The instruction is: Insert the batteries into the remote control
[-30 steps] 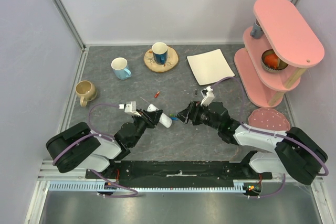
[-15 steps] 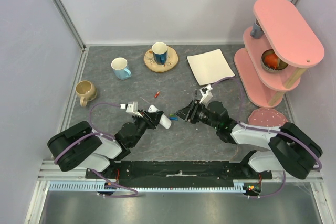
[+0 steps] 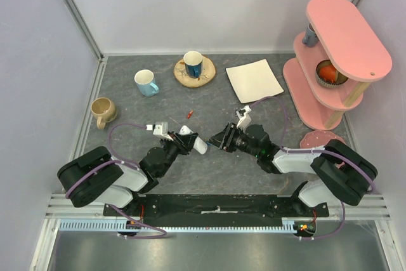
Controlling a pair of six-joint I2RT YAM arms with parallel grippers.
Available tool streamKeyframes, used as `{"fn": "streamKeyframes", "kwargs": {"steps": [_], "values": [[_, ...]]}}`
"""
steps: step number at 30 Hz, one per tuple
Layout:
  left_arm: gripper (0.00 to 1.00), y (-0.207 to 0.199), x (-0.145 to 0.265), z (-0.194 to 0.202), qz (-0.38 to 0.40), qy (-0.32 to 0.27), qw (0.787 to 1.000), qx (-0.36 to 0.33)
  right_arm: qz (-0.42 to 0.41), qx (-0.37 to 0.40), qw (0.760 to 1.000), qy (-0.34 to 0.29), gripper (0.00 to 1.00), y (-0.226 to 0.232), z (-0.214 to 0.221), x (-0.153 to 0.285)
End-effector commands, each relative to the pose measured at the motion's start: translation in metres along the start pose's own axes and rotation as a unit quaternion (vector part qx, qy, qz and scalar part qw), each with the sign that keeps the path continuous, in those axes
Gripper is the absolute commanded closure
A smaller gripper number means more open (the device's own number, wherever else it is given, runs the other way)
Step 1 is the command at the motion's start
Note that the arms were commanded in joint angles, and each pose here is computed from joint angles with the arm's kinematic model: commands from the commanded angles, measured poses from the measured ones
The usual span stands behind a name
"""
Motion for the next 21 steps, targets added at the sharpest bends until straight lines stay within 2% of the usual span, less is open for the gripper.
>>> {"fn": "streamKeyframes", "kwargs": {"steps": [1, 8, 21], "values": [[0.98, -0.0489, -0.0070, -0.0522, 0.118, -0.138, 0.982, 0.052, -0.025, 0.001, 1.000, -0.006, 0.48, 0.0103, -0.0042, -0.0063], [0.98, -0.0523, -0.0076, -0.0562, 0.122, -0.146, 0.980, 0.059, -0.024, -0.003, 1.000, -0.006, 0.46, 0.0087, -0.0025, -0.0081], [0.98, -0.0575, -0.0070, -0.0589, 0.133, -0.148, 0.978, 0.071, -0.022, -0.005, 1.000, 0.008, 0.50, 0.0059, 0.0052, -0.0114]]}}
Point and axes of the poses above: each gripper's point midway between its finger pads, its own x axis back along the fingers, its own y axis along the line the jaws close on, z = x × y, the point moved 8 cm from there along x, back along the fingers, and after that the axes turned 4 degrees about x, right-handed, at the moved point
